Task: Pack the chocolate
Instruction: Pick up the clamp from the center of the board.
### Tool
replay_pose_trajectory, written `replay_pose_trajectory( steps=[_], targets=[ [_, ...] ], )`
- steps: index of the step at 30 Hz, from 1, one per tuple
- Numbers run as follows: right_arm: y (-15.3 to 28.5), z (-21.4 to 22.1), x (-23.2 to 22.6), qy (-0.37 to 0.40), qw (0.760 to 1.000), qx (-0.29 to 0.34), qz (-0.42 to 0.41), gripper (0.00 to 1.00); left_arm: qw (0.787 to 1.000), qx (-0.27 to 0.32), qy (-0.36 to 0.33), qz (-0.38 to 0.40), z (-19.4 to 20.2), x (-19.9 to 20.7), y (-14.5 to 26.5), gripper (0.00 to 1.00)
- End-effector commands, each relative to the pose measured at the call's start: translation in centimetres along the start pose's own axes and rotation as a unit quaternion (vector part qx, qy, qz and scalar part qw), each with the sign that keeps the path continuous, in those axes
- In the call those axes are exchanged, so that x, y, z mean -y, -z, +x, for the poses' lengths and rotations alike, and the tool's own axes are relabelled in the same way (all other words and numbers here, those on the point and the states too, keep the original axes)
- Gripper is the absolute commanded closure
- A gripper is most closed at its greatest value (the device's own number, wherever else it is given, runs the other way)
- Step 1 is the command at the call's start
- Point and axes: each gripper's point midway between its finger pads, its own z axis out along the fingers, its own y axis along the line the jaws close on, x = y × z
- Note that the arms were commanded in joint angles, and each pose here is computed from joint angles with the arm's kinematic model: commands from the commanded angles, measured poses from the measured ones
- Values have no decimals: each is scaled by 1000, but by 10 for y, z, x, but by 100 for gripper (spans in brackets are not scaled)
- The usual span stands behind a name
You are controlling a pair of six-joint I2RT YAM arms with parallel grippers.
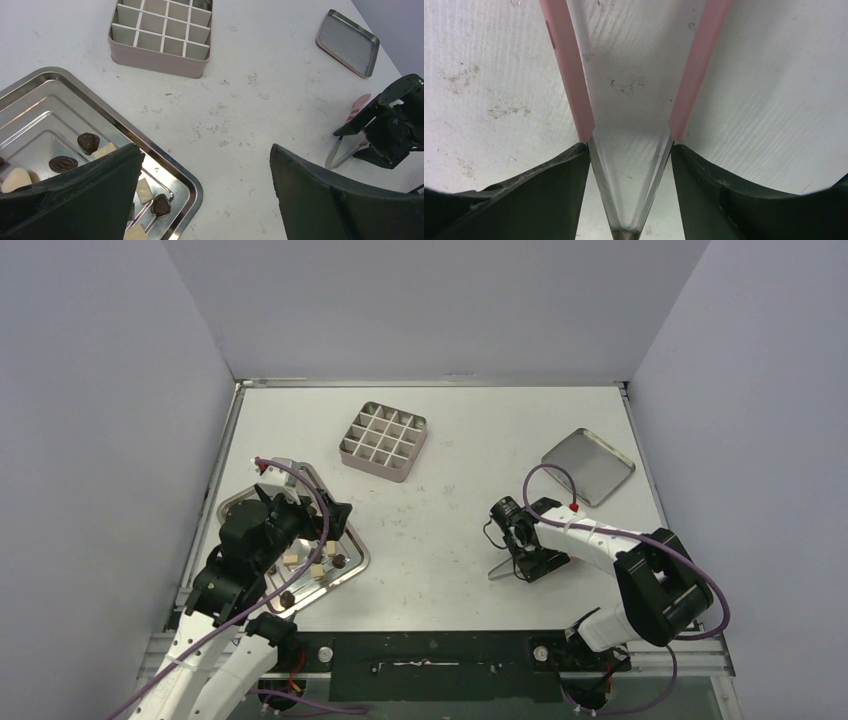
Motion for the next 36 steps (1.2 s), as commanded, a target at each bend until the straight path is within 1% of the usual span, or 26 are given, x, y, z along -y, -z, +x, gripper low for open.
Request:
replay_pose_trajectory(
  steps=[1, 4, 7, 10, 13, 19, 21, 25, 27, 29, 30, 32, 34, 36],
  targets=[
    [-13, -2, 4, 0, 1000, 11, 20, 39, 1000, 13, -1, 2, -7, 2, 0, 3],
    [-15, -3, 4, 0, 1000, 15, 23, 40, 1000, 12, -1, 2, -6, 2, 0, 3],
    [-16, -5, 3, 2, 1000, 20, 23, 46, 1000, 13, -1, 2, -7, 2, 0, 3],
    [-14, -14, 3, 8, 999, 42, 23, 53, 1000, 13, -2, 2, -7, 2, 1, 3],
    [-10, -24, 4, 18, 997, 65, 24, 58, 1000, 13, -1, 2, -7, 2, 1, 3],
    [7, -38, -8, 59, 994, 93, -14, 60, 1000, 12, -1, 1, -6, 2, 0, 3],
    [16, -41, -17, 83, 991, 101, -38, 59, 1000, 11, -1, 0, -6, 2, -1, 3],
    [39, -44, -37, 148, 977, 121, -97, 59, 1000, 8, -1, -1, -5, 1, -1, 3],
    [55, -41, -49, 193, 962, 136, -138, 59, 1000, 8, -1, -3, -4, 0, -2, 3],
    [75, -33, -66, 242, 938, 150, -197, 58, 1000, 5, -1, -6, -3, -1, -2, 3],
    [84, -28, -72, 271, 924, 154, -223, 57, 1000, 3, 0, -6, -2, -1, -3, 3],
    [104, -14, -83, 328, 886, 159, -285, 54, 1000, 0, 4, -7, -2, -1, -4, 3],
    [128, -3, -89, 358, 850, 162, -351, 52, 1000, 0, 6, -8, -2, 0, -5, 3],
    [145, 3, -91, 373, 822, 165, -398, 51, 1000, 6, 11, -25, -6, -6, -6, 3]
  ],
)
